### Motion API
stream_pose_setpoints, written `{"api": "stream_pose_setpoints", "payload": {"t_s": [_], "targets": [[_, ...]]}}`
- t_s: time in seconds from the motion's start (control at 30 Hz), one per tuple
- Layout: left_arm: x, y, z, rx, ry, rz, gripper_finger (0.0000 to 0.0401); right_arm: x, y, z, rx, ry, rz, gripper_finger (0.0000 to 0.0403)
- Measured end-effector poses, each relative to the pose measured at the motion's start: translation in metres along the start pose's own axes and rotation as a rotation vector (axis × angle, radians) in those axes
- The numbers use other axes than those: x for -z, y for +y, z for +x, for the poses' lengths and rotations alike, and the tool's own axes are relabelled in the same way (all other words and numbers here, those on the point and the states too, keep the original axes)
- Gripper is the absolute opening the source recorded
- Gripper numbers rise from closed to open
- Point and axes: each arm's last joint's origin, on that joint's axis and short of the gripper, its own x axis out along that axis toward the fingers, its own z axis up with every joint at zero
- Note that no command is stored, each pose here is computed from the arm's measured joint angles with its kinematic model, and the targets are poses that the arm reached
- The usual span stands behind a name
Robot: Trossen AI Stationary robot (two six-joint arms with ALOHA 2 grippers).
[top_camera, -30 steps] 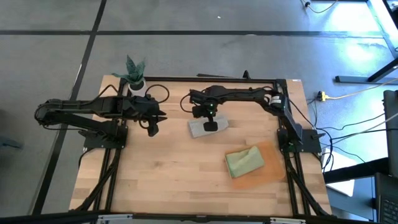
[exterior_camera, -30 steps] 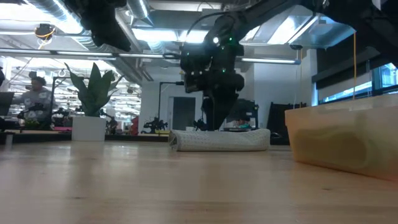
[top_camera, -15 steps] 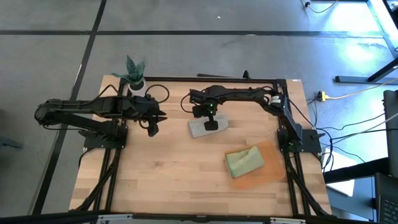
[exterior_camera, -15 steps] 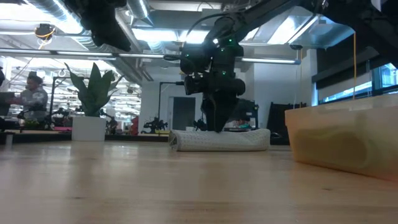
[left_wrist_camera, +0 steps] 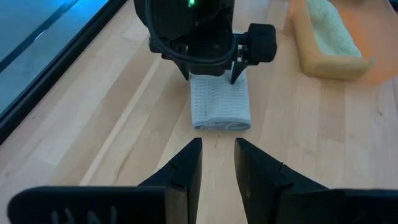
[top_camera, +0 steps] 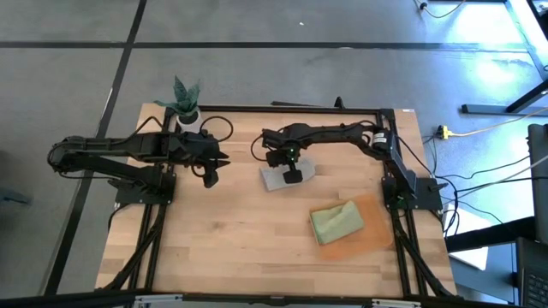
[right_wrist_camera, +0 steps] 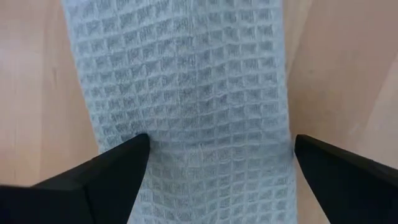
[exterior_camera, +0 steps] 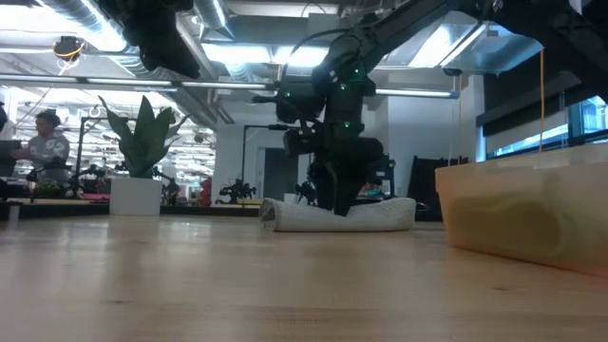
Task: Roll microfiber towels into tight, uniform cylinder then place into a basket
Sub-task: Put the rolled gray microfiber towel into the orange bin
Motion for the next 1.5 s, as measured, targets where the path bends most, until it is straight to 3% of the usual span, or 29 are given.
{"api": "stream_pose_setpoints", "payload": {"t_s": [0.37,1.07,1.27,1.5], "targets": [[0.000,0.000,0.000,0.000,0.000,0.000,0.0085,-0.001,0.004,0.001,-0.065,-0.028,-0.006,0.0400],[0.000,0.000,0.000,0.000,0.000,0.000,0.0085,0.007,0.009,0.021,-0.054,-0.048,-0.008,0.0395],[0.000,0.000,0.000,0.000,0.000,0.000,0.0085,0.006,0.009,0.022,-0.052,-0.060,0.008,0.0348],[0.000,0.000,0.000,0.000,0.000,0.000,0.0085,0.004,0.008,0.023,-0.055,-0.077,0.030,0.0243]]}}
